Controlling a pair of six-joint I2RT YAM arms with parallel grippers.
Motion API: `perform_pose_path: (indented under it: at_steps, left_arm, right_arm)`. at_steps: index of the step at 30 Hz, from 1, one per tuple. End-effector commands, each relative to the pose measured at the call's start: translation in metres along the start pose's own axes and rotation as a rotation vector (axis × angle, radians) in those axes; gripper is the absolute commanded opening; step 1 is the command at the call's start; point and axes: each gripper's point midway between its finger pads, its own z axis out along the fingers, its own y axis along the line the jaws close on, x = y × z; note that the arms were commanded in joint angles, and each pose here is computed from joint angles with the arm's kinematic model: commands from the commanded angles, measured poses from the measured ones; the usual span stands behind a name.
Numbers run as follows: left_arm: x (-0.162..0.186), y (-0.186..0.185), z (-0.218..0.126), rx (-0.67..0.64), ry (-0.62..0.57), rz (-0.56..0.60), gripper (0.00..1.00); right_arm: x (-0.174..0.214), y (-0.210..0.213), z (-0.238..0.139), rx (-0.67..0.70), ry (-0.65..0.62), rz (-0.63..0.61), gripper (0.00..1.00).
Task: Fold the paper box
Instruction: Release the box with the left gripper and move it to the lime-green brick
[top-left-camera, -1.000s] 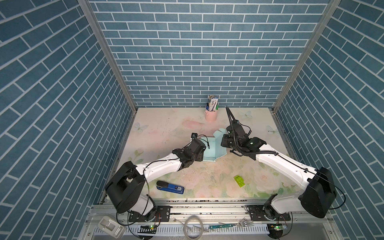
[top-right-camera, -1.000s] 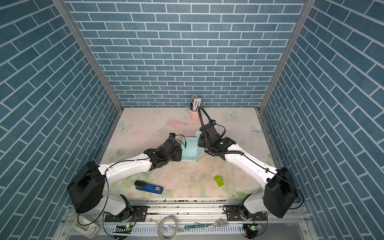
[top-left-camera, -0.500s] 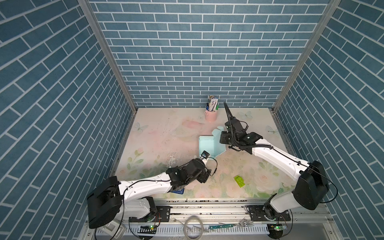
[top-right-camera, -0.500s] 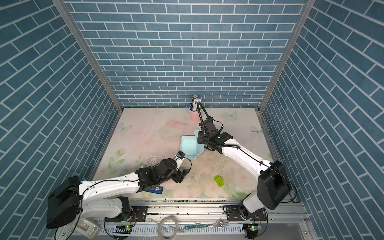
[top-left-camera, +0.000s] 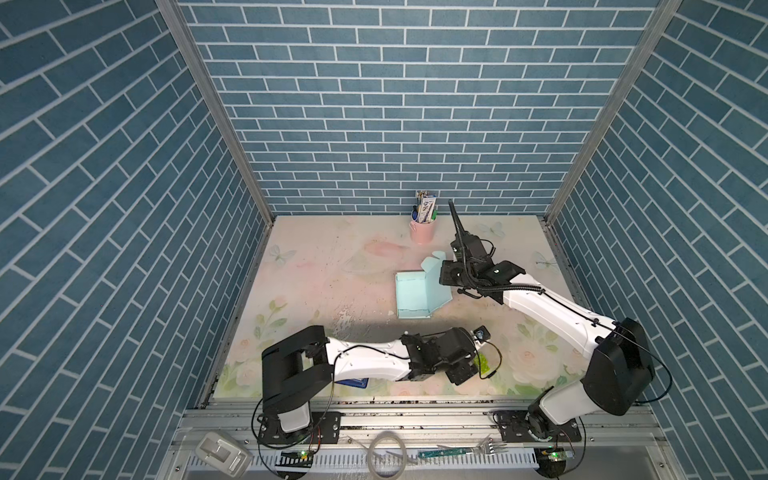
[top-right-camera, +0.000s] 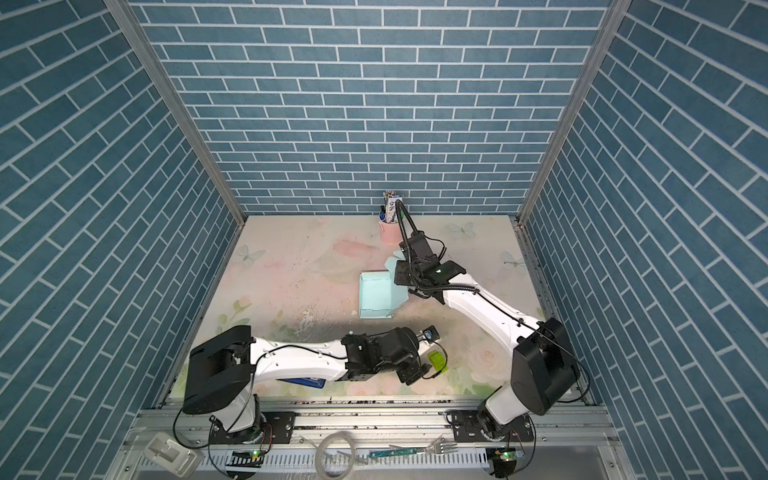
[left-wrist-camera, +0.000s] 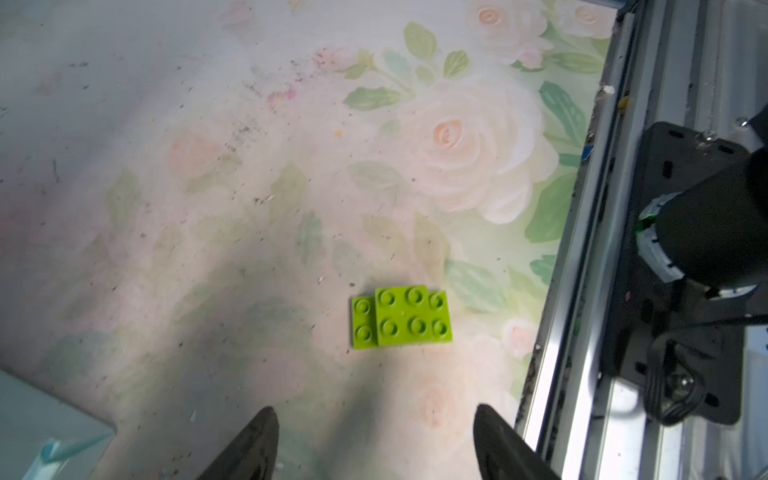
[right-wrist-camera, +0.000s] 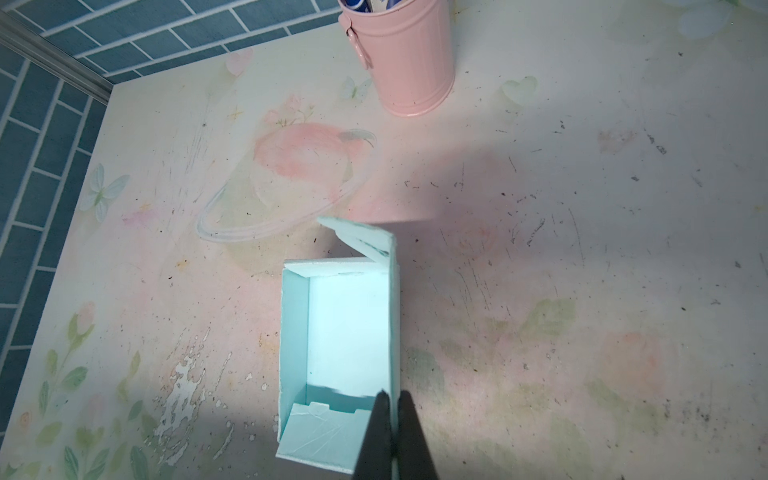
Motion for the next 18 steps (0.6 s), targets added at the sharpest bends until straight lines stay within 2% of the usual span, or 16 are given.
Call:
perform_pose_path:
  at_steps: [1,7,18]
  left_arm:
    - [0.009,-0.004,0.005,0.007,0.072,0.039,0.76]
    - [-0.002,-0.015,0.018,0.040,0.052,-0.006,0.74]
    - [-0.003,-0.024,0.051,-0.031,0.033,-0.050,0.67]
  right_arm:
    - [-0.006,0.000,0.000,-0.006,0.003,-0.026,0.00]
    - [-0.005,-0.004,-0.002,-0.008,0.008,-0.039,0.00]
    - [0.000,-0.006,-0.004,-0.028,0.021,-0.065,0.00]
